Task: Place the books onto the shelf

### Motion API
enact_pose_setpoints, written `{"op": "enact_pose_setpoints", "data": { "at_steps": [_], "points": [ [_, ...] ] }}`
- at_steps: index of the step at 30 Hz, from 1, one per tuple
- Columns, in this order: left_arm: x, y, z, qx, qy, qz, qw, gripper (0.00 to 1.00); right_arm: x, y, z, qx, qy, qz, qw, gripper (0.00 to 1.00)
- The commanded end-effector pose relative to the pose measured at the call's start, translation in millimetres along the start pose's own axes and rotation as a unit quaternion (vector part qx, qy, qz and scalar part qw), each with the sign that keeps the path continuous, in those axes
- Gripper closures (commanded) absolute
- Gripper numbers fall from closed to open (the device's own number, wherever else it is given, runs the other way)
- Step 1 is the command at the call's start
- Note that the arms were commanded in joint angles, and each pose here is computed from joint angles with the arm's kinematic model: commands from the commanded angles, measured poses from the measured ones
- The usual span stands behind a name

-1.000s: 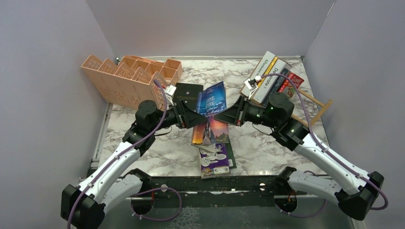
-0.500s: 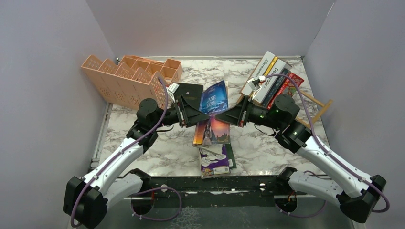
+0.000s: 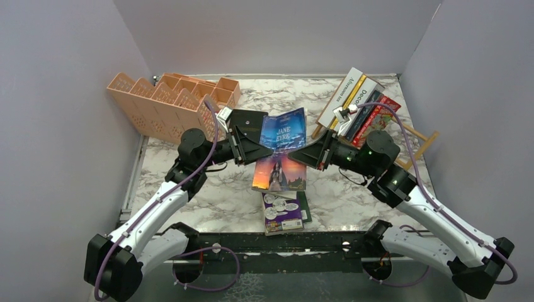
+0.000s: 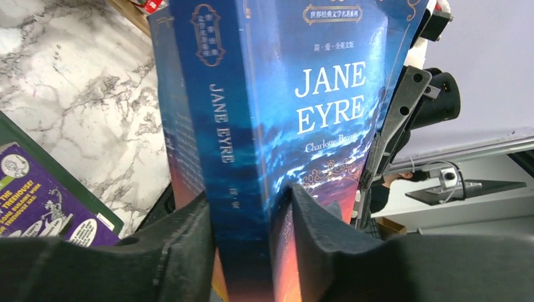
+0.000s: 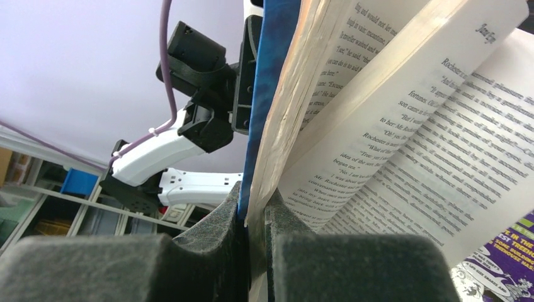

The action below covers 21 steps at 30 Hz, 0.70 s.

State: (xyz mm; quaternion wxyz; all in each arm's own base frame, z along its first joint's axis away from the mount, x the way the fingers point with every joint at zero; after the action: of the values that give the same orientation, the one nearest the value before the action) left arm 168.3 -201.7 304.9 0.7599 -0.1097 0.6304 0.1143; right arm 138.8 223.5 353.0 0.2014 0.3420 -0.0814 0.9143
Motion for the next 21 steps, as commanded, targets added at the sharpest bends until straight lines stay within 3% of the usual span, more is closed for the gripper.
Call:
{"op": "enact_pose_setpoints", "data": {
  "at_steps": [1,4,6,10,12,16,21],
  "points": [
    [-42,7,-11,0.034,-0.065,-0.076,0.994,0.65,-19,-5,7,-0.047,0.016,-0.067,0.997,0.99],
    [-38,6,-9,0.029,-0.066,-0.072,0.995,0.82,-29,-3,3,-0.04,0.011,-0.102,0.994,0.99],
    [-35,5,-8,0.024,-0.07,-0.069,0.995,0.99,-34,-2,1,-0.038,0.011,-0.122,0.992,0.97],
    [-36,5,-6,0.016,-0.088,-0.069,0.994,1.0,-44,4,0,-0.038,0.023,-0.171,0.984,0.6],
    [-38,5,-4,0.01,-0.105,-0.068,0.992,1.0,-48,7,2,-0.031,0.041,-0.198,0.979,0.48],
    [-39,4,4,-0.014,-0.141,-0.034,0.989,1.0,-58,18,10,-0.006,0.093,-0.274,0.957,0.38],
    [-37,2,22,-0.059,-0.192,0.042,0.979,1.0,-55,40,33,-0.024,0.15,-0.339,0.929,0.36]
  ]
}}
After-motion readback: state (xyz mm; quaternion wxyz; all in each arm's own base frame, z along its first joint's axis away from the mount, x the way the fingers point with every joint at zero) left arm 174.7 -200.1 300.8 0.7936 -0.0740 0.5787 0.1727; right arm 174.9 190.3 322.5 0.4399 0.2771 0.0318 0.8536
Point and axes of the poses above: each gripper's point midway between its finger pads, its own y axis back along the fingers, its own x axis along the line the jaws close on, z = x × y, the point moved 7 cm from there along y, back along the fingers, and after that the axes turned 10 degrees about y, right-handed, at the moved point
